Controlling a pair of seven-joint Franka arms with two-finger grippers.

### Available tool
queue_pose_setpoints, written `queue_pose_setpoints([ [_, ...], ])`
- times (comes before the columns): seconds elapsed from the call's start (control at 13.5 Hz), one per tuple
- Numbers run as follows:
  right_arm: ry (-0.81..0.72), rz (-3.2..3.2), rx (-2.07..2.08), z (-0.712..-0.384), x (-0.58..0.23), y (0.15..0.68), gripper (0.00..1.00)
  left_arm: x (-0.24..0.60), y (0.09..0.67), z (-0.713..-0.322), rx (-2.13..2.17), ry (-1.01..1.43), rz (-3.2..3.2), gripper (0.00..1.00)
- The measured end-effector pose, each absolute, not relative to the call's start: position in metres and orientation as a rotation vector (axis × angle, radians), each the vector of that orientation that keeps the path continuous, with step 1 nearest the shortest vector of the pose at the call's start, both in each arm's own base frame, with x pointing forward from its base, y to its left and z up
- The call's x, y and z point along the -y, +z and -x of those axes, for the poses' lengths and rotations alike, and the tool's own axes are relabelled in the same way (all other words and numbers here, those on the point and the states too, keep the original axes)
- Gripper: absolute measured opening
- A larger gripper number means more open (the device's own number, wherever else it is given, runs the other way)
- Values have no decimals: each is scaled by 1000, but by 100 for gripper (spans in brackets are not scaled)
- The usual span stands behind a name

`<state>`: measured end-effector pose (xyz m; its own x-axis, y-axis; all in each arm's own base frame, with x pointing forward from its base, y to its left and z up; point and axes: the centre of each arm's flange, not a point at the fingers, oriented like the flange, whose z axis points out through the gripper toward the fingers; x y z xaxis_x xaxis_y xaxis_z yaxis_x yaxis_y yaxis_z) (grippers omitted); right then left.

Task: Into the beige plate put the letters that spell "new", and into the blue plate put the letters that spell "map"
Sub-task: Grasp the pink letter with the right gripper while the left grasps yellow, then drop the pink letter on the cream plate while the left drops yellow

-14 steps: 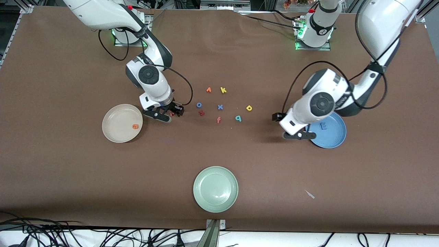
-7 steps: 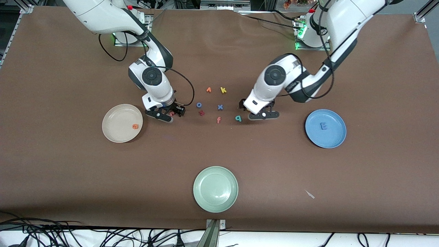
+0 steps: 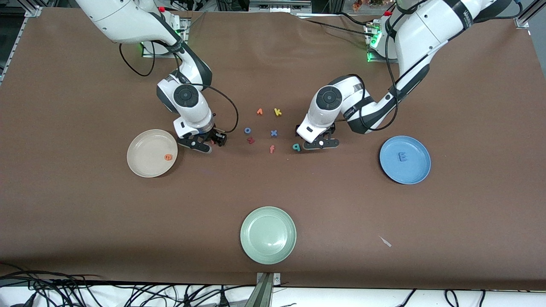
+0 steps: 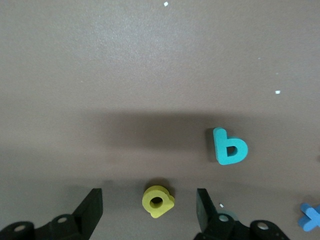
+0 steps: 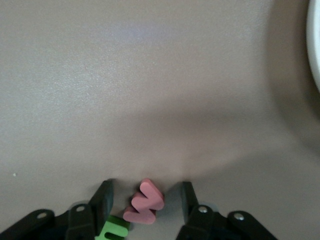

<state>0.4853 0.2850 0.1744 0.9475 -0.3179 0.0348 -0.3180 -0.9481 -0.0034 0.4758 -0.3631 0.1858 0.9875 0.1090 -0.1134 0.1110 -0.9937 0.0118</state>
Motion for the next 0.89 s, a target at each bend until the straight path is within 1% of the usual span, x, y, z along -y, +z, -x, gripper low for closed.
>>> queue_pose_setpoints([
  [0.07,54,-3098,505,-485,-285,174,63,365,184,-474,-167,-182,-3115,83],
  [0.15,53,-3098,504,-485,-286,174,56,367,182,-472,-159,-185,-3119,78],
  [0.22,54,-3098,504,-485,-286,174,50,369,180,-469,-150,-187,-3123,77],
  [0.3,55,-3099,504,-485,-286,174,48,372,179,-466,-139,-191,-3126,72],
  [0.37,58,-3100,504,-485,-286,175,40,375,177,-464,-130,-195,-3128,71],
  [0.44,61,-3100,501,-485,-286,176,28,377,176,-461,-123,-199,-3129,71],
  [0.52,66,-3103,476,-486,-285,177,28,379,175,-459,-116,-203,-3131,67],
  [0.59,71,-3104,422,-491,-280,179,28,380,173,-458,-111,-206,-3135,61],
  [0.67,69,-3092,345,-498,-268,184,28,380,172,-457,-110,-207,-3137,59],
  [0.74,63,-3073,255,-509,-249,193,28,379,171,-458,-113,-208,-3139,53],
  [0.81,68,-3060,177,-521,-230,204,28,378,170,-459,-117,-206,-3140,52],
  [0.89,81,-3051,109,-531,-210,216,28,378,171,-460,-118,-204,-3139,46],
])
